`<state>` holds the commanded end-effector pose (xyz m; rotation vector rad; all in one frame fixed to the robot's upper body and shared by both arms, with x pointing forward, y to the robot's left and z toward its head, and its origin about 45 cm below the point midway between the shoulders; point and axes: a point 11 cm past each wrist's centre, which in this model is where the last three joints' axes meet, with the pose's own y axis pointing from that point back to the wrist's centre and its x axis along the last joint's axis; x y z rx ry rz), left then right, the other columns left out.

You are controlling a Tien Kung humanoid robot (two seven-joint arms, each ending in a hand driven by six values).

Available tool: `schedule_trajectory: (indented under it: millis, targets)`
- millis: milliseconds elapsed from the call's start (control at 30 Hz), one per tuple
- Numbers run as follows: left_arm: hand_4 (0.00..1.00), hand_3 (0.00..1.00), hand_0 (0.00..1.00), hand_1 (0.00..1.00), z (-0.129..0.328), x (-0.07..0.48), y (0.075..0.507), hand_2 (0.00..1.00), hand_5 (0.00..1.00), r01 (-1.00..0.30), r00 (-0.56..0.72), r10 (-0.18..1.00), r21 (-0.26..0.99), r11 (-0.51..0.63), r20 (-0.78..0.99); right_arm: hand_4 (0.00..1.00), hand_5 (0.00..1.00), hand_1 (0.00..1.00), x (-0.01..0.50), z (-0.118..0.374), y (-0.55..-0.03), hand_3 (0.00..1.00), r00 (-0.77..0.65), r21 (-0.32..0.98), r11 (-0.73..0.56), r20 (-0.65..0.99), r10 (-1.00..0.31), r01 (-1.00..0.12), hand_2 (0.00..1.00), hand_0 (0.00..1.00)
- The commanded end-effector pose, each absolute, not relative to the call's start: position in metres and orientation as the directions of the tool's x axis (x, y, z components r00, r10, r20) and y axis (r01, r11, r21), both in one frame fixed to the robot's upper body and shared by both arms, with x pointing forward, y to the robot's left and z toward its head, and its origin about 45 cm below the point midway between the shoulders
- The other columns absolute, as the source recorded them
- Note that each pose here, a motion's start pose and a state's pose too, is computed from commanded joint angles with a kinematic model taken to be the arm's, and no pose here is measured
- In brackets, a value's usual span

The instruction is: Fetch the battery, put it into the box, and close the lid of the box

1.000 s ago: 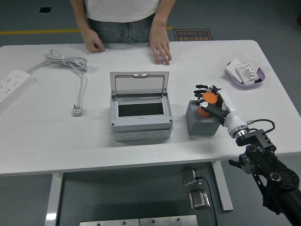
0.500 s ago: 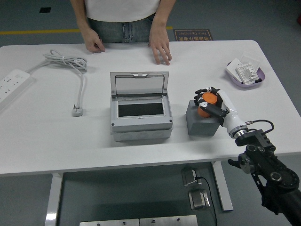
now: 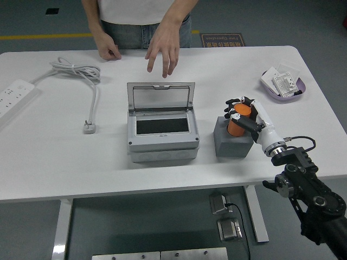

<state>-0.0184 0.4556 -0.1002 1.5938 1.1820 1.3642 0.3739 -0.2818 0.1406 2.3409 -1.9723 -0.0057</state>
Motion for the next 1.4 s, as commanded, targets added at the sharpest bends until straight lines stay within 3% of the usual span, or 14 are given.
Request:
schedule_trajectory:
  millis: [467, 1100, 1400]
  targets:
    - [0.727, 0.650, 0.598, 0.624, -0.100, -0.018, 0.456, 0.621, 0.249, 0.187, 0.024, 0.945, 0.927, -0.325, 0.327, 0.002, 0.002, 0.248, 0.387, 0.168, -0.279, 0.246, 0.180, -0.001, -0.181, 0.099, -0.979, -0.984, 0.250, 0.453]
    - [0.722, 0.650, 0.599, 0.624, -0.099, -0.019, 0.460, 0.621, 0.246, 0.190, 0.023, 0.942, 0.924, -0.332, 0.334, 0.002, 0.002, 0.244, 0.406, 0.216, -0.210, 0.241, 0.330, -0.019, -0.398, 0.523, -0.786, -0.917, 0.247, 0.442]
    - [0.721, 0.652, 0.599, 0.625, -0.097, -0.018, 0.462, 0.621, 0.245, 0.187, 0.025, 0.940, 0.922, -0.340, 0.341, 0.002, 0.002, 0.241, 0.409, 0.214, -0.183, 0.239, 0.362, 0.004, -0.445, 0.589, -0.722, -0.895, 0.248, 0.429]
